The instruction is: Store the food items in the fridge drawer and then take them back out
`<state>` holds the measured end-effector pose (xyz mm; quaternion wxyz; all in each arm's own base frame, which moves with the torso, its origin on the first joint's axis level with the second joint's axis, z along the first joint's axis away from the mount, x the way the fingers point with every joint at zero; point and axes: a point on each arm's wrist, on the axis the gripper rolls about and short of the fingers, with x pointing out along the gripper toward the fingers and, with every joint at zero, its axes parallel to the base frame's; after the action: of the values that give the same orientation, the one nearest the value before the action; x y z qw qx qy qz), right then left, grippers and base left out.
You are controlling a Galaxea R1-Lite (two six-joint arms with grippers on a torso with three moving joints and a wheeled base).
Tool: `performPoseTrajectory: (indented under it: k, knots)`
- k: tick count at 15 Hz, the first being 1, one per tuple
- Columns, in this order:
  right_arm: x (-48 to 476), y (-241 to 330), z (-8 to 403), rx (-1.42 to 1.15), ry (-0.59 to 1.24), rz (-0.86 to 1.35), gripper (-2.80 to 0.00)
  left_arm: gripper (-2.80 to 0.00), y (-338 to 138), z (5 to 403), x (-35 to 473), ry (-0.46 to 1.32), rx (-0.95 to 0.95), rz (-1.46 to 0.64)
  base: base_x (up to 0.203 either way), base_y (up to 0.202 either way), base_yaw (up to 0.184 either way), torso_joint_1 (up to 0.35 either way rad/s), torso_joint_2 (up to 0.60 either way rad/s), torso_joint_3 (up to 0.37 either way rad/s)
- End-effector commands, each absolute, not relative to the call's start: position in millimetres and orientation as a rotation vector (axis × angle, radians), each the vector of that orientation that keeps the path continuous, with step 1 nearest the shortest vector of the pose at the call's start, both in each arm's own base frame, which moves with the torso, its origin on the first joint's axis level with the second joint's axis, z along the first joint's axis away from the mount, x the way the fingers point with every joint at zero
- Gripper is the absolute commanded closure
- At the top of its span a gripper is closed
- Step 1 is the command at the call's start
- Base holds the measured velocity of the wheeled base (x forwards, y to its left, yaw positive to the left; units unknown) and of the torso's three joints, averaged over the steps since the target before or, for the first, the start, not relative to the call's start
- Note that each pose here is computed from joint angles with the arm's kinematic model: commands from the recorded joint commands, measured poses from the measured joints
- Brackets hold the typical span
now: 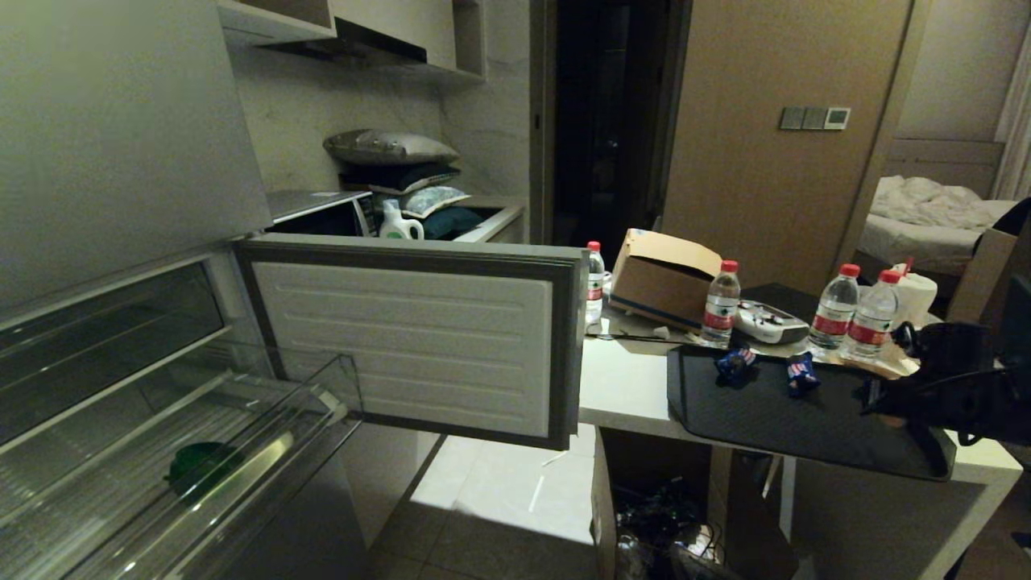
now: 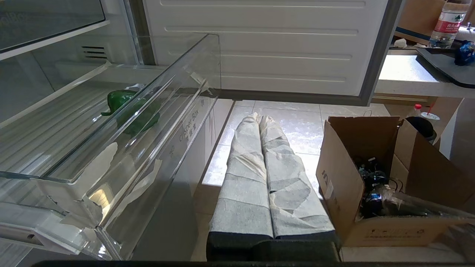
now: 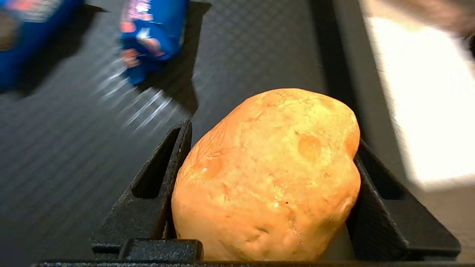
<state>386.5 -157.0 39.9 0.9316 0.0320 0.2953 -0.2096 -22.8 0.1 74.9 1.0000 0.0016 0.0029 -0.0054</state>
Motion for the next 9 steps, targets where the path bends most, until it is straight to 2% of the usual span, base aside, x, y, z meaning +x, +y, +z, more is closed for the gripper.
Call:
performPoseTrajectory:
  k: [1, 4, 6, 9]
  knots:
    - [342, -136, 117, 0.048, 0.494, -0.424, 0.0, 0.0, 0, 75, -23, 0.008, 0.003, -0.011, 0.0, 0.0, 0.0, 0.0, 0.0, 0.0]
    - [277, -107, 157, 0.064, 0.471, -0.377, 0.0, 0.0, 0, 75, -23, 0.008, 0.003, -0.011, 0.0, 0.0, 0.0, 0.0, 0.0, 0.0]
    - [236, -90, 161, 0.079, 0.485, -0.349, 0.0, 0.0, 0, 75, -23, 0.008, 0.003, -0.011, 0.0, 0.0, 0.0, 0.0, 0.0, 0.0]
    - [205, -78, 158, 0.089, 0.496, -0.322, 0.0, 0.0, 0, 75, -23, 0.008, 0.003, -0.011, 0.002, -0.001, 0.025, -0.003, 0.0, 0.001]
